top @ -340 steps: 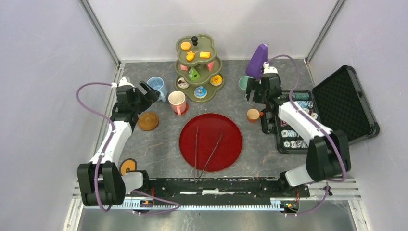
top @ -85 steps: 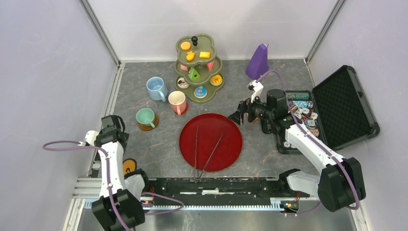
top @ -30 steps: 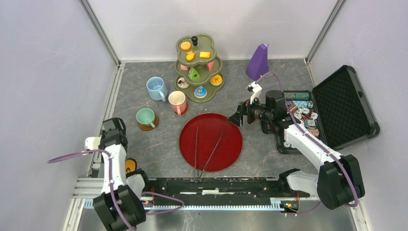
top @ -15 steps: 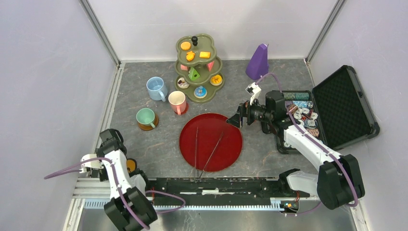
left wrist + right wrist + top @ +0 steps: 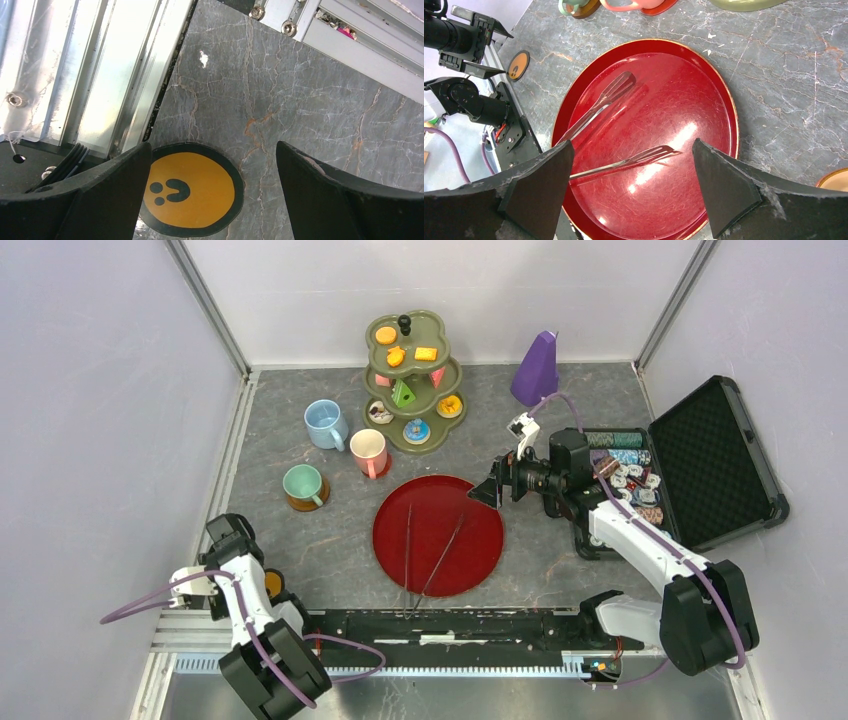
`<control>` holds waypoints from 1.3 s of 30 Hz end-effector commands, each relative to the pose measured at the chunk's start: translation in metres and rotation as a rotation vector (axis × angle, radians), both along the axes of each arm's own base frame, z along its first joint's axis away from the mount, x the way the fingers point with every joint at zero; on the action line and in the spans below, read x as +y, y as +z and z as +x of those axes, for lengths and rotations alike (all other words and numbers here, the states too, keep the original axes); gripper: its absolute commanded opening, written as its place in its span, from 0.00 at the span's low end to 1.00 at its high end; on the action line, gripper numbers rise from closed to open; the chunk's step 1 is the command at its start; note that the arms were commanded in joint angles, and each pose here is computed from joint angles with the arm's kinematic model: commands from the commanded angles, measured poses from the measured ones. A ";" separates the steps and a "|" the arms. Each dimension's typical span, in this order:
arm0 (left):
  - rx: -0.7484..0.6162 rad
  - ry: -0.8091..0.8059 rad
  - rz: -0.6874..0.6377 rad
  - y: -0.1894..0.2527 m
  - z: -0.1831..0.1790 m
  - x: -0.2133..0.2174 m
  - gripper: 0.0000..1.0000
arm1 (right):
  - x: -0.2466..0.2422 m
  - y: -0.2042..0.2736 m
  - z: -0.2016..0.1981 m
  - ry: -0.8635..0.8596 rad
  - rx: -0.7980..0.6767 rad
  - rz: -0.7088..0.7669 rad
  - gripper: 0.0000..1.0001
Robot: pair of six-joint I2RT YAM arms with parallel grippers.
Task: Serve the afternoon tea
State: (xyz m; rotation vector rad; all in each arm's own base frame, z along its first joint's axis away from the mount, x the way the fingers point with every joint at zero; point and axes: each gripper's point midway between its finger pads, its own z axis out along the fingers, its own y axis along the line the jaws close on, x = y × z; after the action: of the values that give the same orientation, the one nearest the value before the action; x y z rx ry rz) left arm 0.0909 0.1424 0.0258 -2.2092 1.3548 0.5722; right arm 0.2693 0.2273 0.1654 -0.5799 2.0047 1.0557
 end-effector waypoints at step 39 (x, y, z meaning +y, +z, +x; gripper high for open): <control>0.003 -0.254 -0.225 -0.005 0.050 -0.031 0.90 | -0.001 0.013 0.007 -0.028 -0.055 0.009 0.96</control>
State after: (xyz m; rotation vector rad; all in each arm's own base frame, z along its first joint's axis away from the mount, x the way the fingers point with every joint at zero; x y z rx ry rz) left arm 0.1495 0.1226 0.0227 -2.1744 1.5430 0.3038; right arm 0.2700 0.2265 0.1632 -0.5657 2.0182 1.0514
